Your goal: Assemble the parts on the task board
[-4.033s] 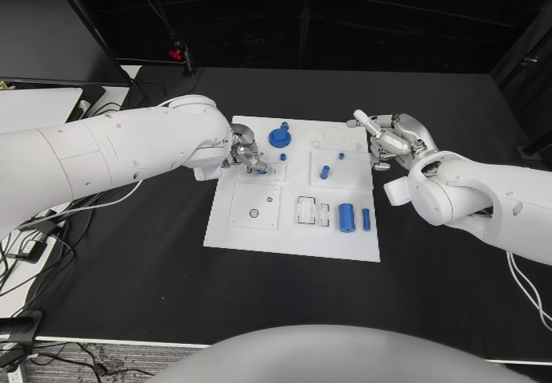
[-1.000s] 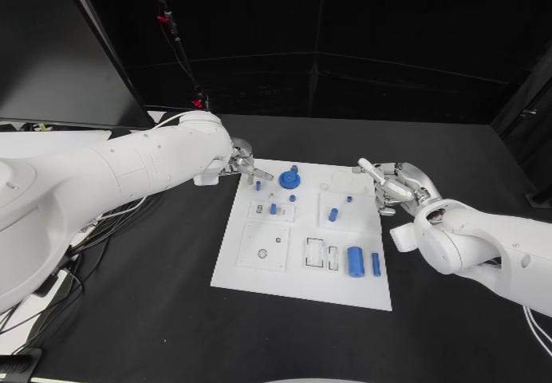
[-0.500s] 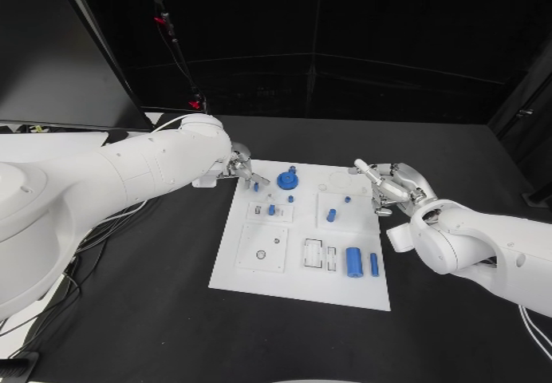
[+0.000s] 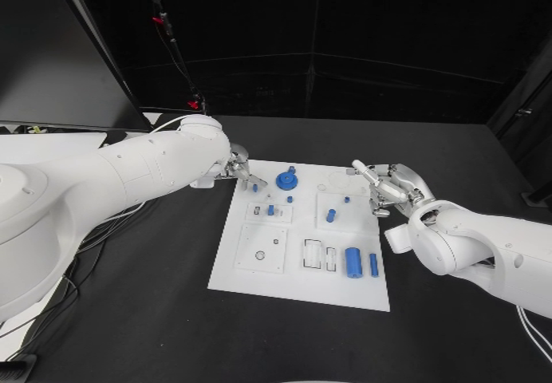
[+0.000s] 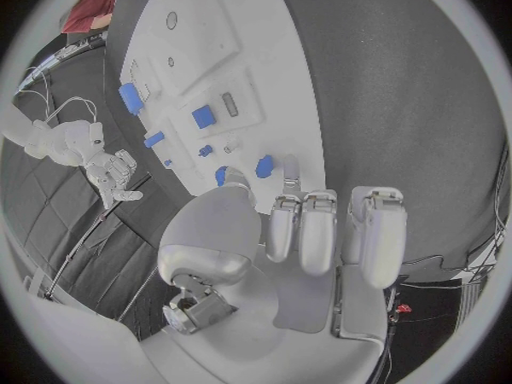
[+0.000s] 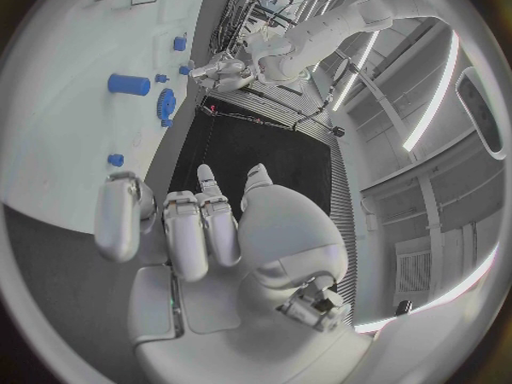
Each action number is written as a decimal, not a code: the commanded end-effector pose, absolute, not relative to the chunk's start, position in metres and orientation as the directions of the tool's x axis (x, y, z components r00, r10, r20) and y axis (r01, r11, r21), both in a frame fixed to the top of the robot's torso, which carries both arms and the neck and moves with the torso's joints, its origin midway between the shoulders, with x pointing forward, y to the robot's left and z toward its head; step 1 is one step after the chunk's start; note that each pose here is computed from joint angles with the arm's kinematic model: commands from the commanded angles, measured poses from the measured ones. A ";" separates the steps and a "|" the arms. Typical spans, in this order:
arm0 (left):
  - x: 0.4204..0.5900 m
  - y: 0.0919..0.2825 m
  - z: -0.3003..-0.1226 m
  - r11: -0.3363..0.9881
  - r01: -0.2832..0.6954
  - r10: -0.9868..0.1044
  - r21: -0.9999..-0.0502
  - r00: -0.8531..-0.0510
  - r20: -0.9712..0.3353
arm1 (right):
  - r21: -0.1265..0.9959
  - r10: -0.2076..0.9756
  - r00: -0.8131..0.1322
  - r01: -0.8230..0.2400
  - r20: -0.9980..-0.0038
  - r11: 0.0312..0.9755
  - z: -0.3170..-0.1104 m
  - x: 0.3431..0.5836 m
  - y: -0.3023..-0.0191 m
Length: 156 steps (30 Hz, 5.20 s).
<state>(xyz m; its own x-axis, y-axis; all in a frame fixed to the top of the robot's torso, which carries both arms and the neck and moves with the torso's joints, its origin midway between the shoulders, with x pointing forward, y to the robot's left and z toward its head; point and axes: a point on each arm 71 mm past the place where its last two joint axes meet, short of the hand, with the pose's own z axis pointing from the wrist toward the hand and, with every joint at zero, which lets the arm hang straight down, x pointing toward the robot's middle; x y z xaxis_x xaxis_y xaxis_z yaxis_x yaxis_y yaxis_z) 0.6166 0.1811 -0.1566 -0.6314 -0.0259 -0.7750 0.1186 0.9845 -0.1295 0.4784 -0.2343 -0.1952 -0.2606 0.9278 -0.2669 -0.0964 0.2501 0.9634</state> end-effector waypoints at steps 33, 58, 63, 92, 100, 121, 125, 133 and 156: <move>0.616 0.174 -0.155 0.977 0.159 -0.006 -0.140 -0.636 -0.771 | 0.964 0.928 -0.262 -0.105 -0.265 0.246 -0.194 0.479 -0.233; 0.616 0.170 -0.155 0.972 0.179 -0.004 -0.153 -0.637 -0.770 | 0.964 0.928 -0.263 -0.099 -0.266 0.248 -0.194 0.480 -0.234; 0.615 0.170 -0.155 0.971 0.182 0.000 -0.153 -0.644 -0.765 | 0.964 0.928 -0.261 -0.097 -0.266 0.249 -0.195 0.480 -0.234; 0.616 0.171 -0.155 0.970 0.182 -0.006 -0.158 -0.636 -0.772 | 0.964 0.927 -0.262 -0.091 -0.267 0.251 -0.196 0.481 -0.235; 0.616 0.171 -0.154 0.969 0.186 -0.008 -0.162 -0.632 -0.775 | 0.964 0.928 -0.262 -0.088 -0.267 0.253 -0.196 0.481 -0.235; 0.616 0.173 -0.150 0.954 0.219 -0.045 -0.205 -0.570 -0.821 | 0.963 0.928 -0.258 -0.079 -0.269 0.257 -0.197 0.482 -0.239; 0.613 0.174 -0.148 0.949 0.228 -0.055 -0.220 -0.565 -0.823 | 0.963 0.928 -0.257 -0.078 -0.270 0.258 -0.197 0.482 -0.239; 0.603 0.181 -0.138 0.934 0.223 -0.104 -0.279 -0.577 -0.810 | 0.962 0.929 -0.249 -0.076 -0.272 0.262 -0.197 0.481 -0.242; 0.555 0.205 -0.139 0.928 0.138 -0.181 -0.347 -0.647 -0.741 | 0.962 0.930 -0.244 -0.081 -0.274 0.262 -0.196 0.481 -0.244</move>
<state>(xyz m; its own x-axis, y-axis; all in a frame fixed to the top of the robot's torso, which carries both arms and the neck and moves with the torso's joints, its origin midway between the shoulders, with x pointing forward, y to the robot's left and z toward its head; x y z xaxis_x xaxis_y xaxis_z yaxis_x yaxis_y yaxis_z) 0.5556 0.2036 -0.1393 -0.6495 -0.1560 -0.7442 0.1843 0.9173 -0.3531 0.4810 -0.2452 -0.1977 -0.2403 0.9304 -0.2767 -0.0710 0.2674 0.9610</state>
